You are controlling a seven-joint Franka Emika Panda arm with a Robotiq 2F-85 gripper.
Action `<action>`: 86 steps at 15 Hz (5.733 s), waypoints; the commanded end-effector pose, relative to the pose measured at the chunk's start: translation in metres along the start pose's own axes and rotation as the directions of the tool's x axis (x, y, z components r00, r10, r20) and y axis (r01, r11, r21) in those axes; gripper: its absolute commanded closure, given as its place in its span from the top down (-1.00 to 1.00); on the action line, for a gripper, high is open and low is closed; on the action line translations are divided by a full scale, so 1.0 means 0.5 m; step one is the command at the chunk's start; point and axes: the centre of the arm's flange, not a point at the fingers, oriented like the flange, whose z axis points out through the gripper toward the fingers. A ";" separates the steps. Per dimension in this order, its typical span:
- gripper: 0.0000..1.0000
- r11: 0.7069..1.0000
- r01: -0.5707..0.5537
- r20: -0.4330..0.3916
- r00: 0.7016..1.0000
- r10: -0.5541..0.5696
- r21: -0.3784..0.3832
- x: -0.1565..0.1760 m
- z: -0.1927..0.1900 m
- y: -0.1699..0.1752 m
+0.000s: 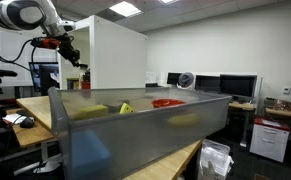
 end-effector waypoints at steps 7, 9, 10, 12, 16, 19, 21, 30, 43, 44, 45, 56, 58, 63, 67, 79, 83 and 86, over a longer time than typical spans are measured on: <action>0.60 1.000 0.016 0.072 0.997 -0.018 0.016 0.018 0.011 -0.011; 0.80 1.000 0.012 0.114 0.993 -0.012 0.002 0.018 0.004 -0.011; 0.88 1.000 0.011 0.124 0.992 -0.010 -0.006 0.019 0.002 -0.010; 0.96 1.000 0.008 0.138 0.990 -0.005 -0.022 0.020 0.000 -0.009; 1.00 0.999 0.003 0.101 0.995 0.002 -0.052 0.025 0.006 -0.006; 1.00 0.998 0.002 0.078 0.997 0.003 -0.062 0.025 0.018 -0.011; 1.00 0.997 0.007 0.061 0.998 -0.002 -0.081 0.027 0.027 -0.014; 0.75 0.987 0.010 0.006 1.000 -0.009 -0.163 0.035 0.052 -0.008; -0.59 0.973 -0.031 0.007 0.999 0.033 -0.229 0.039 0.043 -0.005; -0.59 0.972 -0.045 0.007 0.999 0.048 -0.231 0.041 0.043 -0.006; -0.59 0.971 -0.058 0.003 0.998 0.061 -0.234 0.042 0.043 -0.007; -0.59 0.946 -0.222 -0.043 0.975 0.218 -0.237 0.049 0.039 -0.039; -0.59 0.947 -0.215 -0.049 0.977 0.210 -0.237 0.048 0.040 -0.053; -0.59 0.938 -0.213 -0.083 0.977 0.198 -0.273 0.052 0.053 -0.074; 0.55 0.931 -0.236 -0.096 0.971 0.217 -0.280 0.056 0.048 -0.080; 1.00 0.981 -0.066 -0.003 0.998 0.067 -0.183 0.063 -0.022 -0.020; 1.00 0.976 0.101 0.051 0.994 -0.093 -0.192 0.051 -0.034 0.038; 1.00 0.958 0.202 0.088 0.978 -0.188 -0.203 0.038 -0.029 0.062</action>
